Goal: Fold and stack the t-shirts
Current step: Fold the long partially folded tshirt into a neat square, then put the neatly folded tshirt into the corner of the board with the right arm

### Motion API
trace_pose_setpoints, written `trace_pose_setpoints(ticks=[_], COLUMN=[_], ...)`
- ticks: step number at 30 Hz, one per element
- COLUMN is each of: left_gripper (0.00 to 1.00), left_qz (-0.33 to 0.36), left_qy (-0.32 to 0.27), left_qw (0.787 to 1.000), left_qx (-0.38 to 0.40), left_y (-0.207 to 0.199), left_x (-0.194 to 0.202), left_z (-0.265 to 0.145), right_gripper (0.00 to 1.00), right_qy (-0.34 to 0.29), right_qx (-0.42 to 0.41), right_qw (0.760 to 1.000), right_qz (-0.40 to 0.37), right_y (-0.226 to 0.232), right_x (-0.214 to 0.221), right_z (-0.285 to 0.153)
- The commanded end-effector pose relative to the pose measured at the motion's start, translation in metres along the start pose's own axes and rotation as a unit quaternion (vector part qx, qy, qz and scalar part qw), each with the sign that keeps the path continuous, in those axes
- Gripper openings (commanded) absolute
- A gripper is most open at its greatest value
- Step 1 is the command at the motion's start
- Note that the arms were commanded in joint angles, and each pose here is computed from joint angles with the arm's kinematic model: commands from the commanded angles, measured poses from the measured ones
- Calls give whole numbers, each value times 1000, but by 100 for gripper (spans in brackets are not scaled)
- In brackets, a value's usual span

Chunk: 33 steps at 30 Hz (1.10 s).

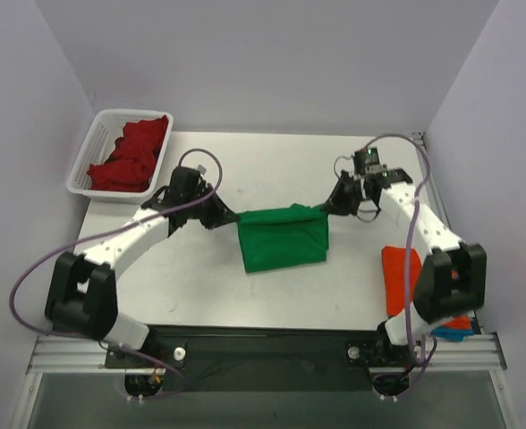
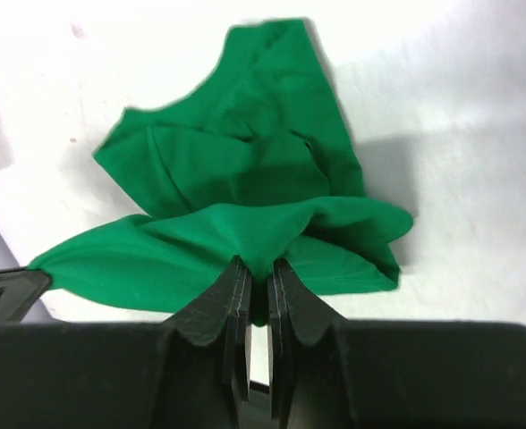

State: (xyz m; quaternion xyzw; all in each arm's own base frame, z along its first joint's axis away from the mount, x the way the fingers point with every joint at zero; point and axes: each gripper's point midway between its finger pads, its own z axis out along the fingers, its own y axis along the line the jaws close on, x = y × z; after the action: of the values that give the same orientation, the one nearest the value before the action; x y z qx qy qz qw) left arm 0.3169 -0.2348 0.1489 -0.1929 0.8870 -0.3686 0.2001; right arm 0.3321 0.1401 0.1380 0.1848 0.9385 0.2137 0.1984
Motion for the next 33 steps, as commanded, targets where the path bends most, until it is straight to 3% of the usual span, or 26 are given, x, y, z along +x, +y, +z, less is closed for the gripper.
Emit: trace_pose_setpoints(ticks=[1,4,7,8,9,10,11,12,15,18,22,23,26,30,33], left_gripper=[0,0,0,12,41,56,64,71,75,73,63,52,35,26,26], left_qz=[-4,-11,-12,-21,-21,-32,-37,-34,-25,-20,21,32,67,80,88], left_qy=[-28,-35,-43,-48,-47,-48,-61,-70,-83,-92,-106,-111,-109,-73,-65], left_qw=[1000,999,999,998,999,998,997,997,996,995,992,991,989,990,989], left_qx=[6,-8,-25,-32,-14,-16,-12,-3,-1,-13,-63,-72,-74,-89,-97], left_y=[2,13,29,38,37,47,52,50,47,43,36,35,20,24,34], left_x=[-51,-80,-108,-119,-126,-130,-141,-147,-155,-149,-129,-126,-109,-97,-98], left_z=[18,40,61,64,68,72,69,66,51,43,35,32,36,68,89], right_gripper=[1,6,32,46,51,56,64,64,65,64,64,63,62,62,61], right_qy=[16,25,29,29,25,22,9,1,-17,-23,-36,-32,-38,-36,-27], right_qx=[-2,-8,-30,-31,-35,-32,-20,-14,8,34,73,78,80,85,79], right_qw=[1000,1000,999,999,999,999,999,999,998,994,984,982,979,974,976], right_qz=[-15,-17,-25,-30,-33,-36,-38,-48,-66,-105,-160,-166,-186,-205,-200], right_y=[7,16,32,34,37,36,32,31,23,19,14,10,18,29,33], right_x=[-34,-63,-92,-98,-108,-112,-118,-122,-118,-94,-64,-53,-40,-30,-29], right_z=[26,57,87,94,102,105,104,101,88,88,92,93,96,105,114])
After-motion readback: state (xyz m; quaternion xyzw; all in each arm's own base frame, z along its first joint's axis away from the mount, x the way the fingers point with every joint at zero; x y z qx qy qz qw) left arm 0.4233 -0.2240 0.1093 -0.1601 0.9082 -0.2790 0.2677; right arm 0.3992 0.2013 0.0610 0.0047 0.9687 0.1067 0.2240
